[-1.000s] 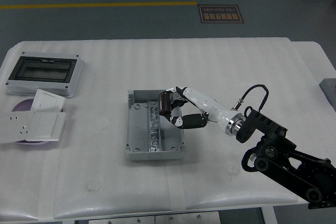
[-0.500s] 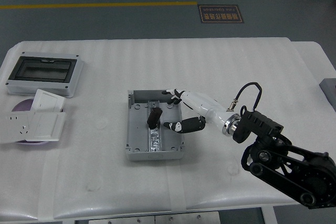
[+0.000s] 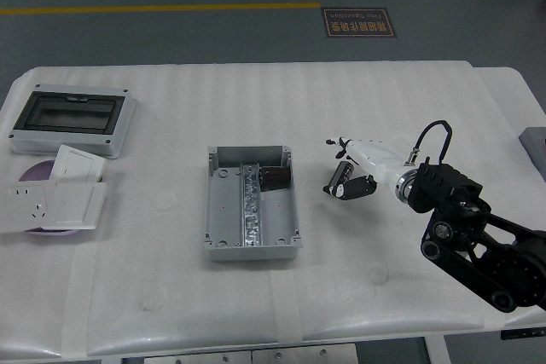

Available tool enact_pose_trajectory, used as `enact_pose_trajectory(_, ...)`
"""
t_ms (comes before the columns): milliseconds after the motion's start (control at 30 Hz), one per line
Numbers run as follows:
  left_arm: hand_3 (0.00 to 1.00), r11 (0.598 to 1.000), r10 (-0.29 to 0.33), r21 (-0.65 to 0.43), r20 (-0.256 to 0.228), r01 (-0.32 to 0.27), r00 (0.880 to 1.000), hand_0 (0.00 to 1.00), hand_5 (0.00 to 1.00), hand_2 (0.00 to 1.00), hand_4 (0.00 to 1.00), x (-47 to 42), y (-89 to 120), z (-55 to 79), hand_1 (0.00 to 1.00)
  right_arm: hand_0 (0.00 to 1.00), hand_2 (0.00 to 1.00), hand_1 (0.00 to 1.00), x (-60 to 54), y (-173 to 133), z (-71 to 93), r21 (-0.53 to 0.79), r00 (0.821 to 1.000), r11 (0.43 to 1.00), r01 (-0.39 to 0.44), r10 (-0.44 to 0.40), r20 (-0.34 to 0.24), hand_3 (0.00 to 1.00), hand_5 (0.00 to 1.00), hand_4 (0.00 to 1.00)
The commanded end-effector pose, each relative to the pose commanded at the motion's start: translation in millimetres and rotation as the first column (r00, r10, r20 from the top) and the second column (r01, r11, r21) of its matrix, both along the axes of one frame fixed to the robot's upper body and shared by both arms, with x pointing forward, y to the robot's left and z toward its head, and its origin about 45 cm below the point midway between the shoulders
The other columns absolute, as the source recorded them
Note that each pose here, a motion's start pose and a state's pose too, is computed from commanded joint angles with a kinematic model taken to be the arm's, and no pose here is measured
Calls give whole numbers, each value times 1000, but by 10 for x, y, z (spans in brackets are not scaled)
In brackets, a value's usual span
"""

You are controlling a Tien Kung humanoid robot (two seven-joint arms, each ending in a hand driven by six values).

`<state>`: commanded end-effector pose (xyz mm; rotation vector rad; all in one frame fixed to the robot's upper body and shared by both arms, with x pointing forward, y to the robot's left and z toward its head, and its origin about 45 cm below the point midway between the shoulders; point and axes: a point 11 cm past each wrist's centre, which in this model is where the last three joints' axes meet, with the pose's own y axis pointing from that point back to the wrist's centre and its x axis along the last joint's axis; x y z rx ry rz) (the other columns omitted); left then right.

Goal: Pick up the battery,place it into the box

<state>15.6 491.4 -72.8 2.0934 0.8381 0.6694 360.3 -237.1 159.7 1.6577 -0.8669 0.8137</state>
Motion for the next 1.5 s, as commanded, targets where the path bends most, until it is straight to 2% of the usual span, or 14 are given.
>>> enact_pose_trajectory(167, 597, 1000, -1, 0, 3, 1, 1000, 654, 59, 531, 485, 11, 2, 1, 624, 933, 815, 791, 1, -50, -36, -56, 999, 998, 12, -13, -29, 978, 381, 834)
enact_pose_trajectory(400, 594, 1000, 1, 0, 5, -1, 1000, 654, 52, 529, 473, 14, 2, 1, 620, 934, 816, 790, -5, -16, -66, -54, 999, 998, 10, -12, -48, 980, 409, 850)
enact_pose_trajectory(433, 594, 1000, 1, 0, 6, -1, 1000, 654, 52, 529, 473, 14, 1, 0, 620, 934, 816, 790, -9, -8, -73, -51, 999, 999, 9, -12, -50, 980, 409, 850)
enact_pose_trajectory(467, 588, 1000, 2, 0, 7, -2, 1000, 653, 46, 528, 465, 15, 0, 0, 618, 933, 818, 788, -12, 0, -80, -49, 999, 999, 8, -11, -51, 981, 456, 874)
enact_pose_trajectory(833, 590, 1000, 1, 0, 10, -1, 1000, 653, 36, 527, 457, 11, 4, -1, 616, 928, 809, 778, -21, -30, -115, -72, 998, 997, 21, -25, -53, 972, 481, 877)
enact_pose_trajectory(867, 588, 1000, 1, 0, 10, -1, 1000, 653, 38, 526, 455, 13, 2, -2, 615, 906, 747, 744, -20, -34, -116, -74, 998, 997, 23, -27, -53, 867, 473, 865)
enact_pose_trajectory(1033, 588, 1000, -2, 0, 11, 2, 1000, 653, 38, 526, 455, 19, 1, -3, 615, 906, 747, 744, -16, -42, -126, -78, 998, 997, 27, -32, -53, 867, 473, 865)
enact_pose_trajectory(1067, 587, 1000, -2, 0, 11, 2, 1000, 653, 35, 526, 456, 20, 1, -3, 615, 873, 657, 707, -16, -44, -130, -78, 998, 997, 28, -33, -53, 708, 477, 854)
enact_pose_trajectory(1233, 587, 1000, -2, 0, 12, 2, 1000, 653, 35, 526, 456, 19, 1, -3, 615, 873, 657, 707, -22, -53, -145, -77, 998, 996, 32, -36, -54, 708, 477, 854)
enact_pose_trajectory(1267, 586, 1000, -2, 0, 12, 2, 1000, 652, 35, 526, 455, 18, 2, -3, 615, 843, 599, 684, -22, -54, -145, -77, 998, 997, 32, -36, -53, 644, 480, 842)
enact_pose_trajectory(1433, 586, 1000, -3, 1, 10, 3, 1000, 652, 35, 526, 455, 15, 7, 0, 615, 843, 599, 684, -17, -61, -144, -72, 998, 997, 36, -39, -46, 644, 480, 842)
enact_pose_trajectory(1500, 586, 1000, -3, 2, 12, 3, 1000, 652, 36, 526, 457, 20, 8, 1, 616, 840, 570, 676, -15, -67, -149, -69, 998, 997, 39, -42, -43, 625, 486, 840)
